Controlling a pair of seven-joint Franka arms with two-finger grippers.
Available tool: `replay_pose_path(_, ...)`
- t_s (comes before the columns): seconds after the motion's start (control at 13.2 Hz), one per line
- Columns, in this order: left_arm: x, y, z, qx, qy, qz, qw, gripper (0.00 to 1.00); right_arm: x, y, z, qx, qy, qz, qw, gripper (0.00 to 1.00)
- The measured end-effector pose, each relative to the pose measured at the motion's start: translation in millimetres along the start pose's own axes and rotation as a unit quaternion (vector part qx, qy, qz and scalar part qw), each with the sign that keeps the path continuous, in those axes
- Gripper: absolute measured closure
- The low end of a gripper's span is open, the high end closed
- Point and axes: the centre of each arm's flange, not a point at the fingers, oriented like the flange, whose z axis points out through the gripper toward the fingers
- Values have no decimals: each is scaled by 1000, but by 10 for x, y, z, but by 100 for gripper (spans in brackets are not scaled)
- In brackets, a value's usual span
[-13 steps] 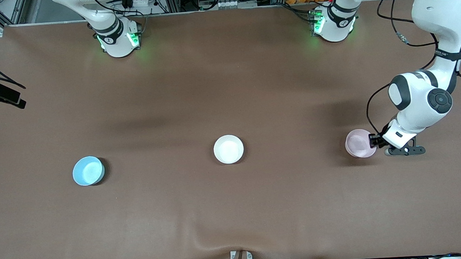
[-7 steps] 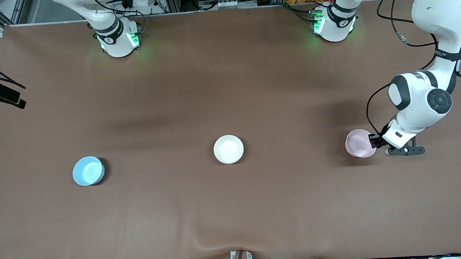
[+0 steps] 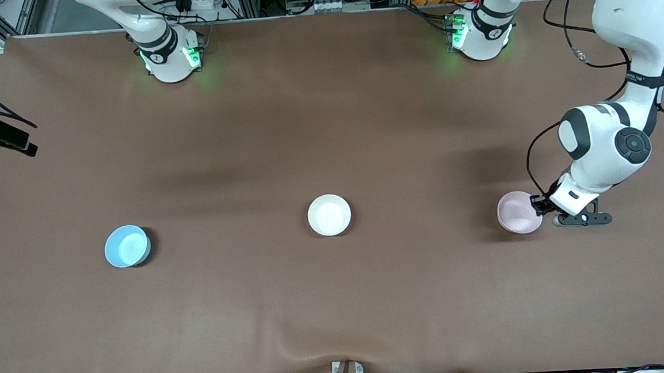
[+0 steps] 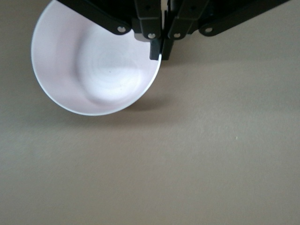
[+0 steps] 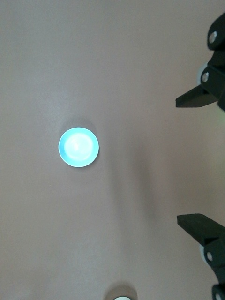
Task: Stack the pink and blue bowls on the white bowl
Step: 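Carry the pink bowl with the left gripper over the white bowl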
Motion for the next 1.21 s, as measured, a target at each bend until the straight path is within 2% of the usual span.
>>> replay_pose_path(0.23,145,177,-198,-13,-4,-15,1000,97,0,0,0,0,0,0,1000,0)
replay_pose_path(0.53,451,638,-707,-60,-27,-56,996,97,0,0,0,0,0,0,1000,0)
replay_pose_path(0.83,562,1538,-977,-78,-35,-104,991,97,0,0,0,0,0,0,1000,0)
replay_pose_path(1.21,470,2991,-975,-94,-48,-153,983,97,0,1,0,0,0,0,1000,0)
